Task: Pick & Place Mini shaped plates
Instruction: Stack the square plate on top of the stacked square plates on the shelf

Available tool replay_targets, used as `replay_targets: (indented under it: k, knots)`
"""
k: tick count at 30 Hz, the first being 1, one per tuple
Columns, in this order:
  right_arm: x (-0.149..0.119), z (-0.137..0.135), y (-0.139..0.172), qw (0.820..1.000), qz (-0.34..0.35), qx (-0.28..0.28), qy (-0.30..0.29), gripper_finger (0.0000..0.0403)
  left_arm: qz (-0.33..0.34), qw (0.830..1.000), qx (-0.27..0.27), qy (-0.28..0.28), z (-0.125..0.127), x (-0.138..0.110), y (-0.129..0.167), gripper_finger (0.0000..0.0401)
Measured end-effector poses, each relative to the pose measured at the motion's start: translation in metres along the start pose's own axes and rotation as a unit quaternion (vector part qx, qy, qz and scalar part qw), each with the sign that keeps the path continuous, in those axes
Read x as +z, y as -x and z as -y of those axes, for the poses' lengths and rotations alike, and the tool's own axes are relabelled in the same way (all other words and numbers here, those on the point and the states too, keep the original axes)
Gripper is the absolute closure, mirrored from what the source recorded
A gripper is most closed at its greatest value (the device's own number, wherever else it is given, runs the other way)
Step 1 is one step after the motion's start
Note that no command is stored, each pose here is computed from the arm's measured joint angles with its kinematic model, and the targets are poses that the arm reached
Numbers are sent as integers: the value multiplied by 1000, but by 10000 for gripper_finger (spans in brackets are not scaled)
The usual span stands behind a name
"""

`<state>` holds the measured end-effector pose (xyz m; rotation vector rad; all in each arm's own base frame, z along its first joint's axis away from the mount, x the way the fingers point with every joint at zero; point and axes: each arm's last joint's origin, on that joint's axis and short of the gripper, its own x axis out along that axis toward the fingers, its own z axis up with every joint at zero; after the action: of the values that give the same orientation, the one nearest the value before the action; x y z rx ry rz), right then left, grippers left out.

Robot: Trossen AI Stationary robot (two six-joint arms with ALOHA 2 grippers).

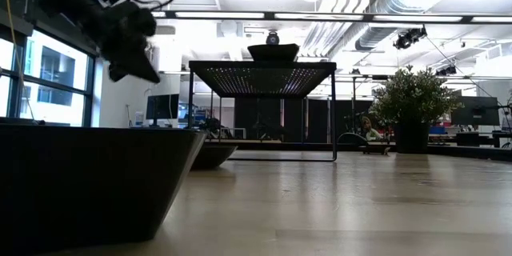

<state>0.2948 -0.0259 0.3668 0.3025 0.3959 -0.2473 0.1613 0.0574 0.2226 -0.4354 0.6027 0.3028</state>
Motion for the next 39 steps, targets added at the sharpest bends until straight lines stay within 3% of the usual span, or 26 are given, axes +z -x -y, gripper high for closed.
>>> replay_targets:
  k: [8,12,17,25,35,39]
  knots:
    - [-14,9,32,998,32,-43,-15,401,-125,987,1,97,-3,-23,3,393]
    - [-18,12,35,998,32,-49,-12,399,-186,973,11,139,-4,-34,6,362]
    - [-20,12,36,999,21,-45,5,400,-251,957,26,145,3,-48,10,315]
    - [-20,12,36,998,20,-46,27,401,-255,951,86,151,13,-59,10,300]
    - [-20,12,36,999,18,-39,31,401,-284,932,65,216,3,-96,-9,302]
    - [-20,12,36,999,18,-38,31,399,-290,930,67,216,1,-100,-9,328]
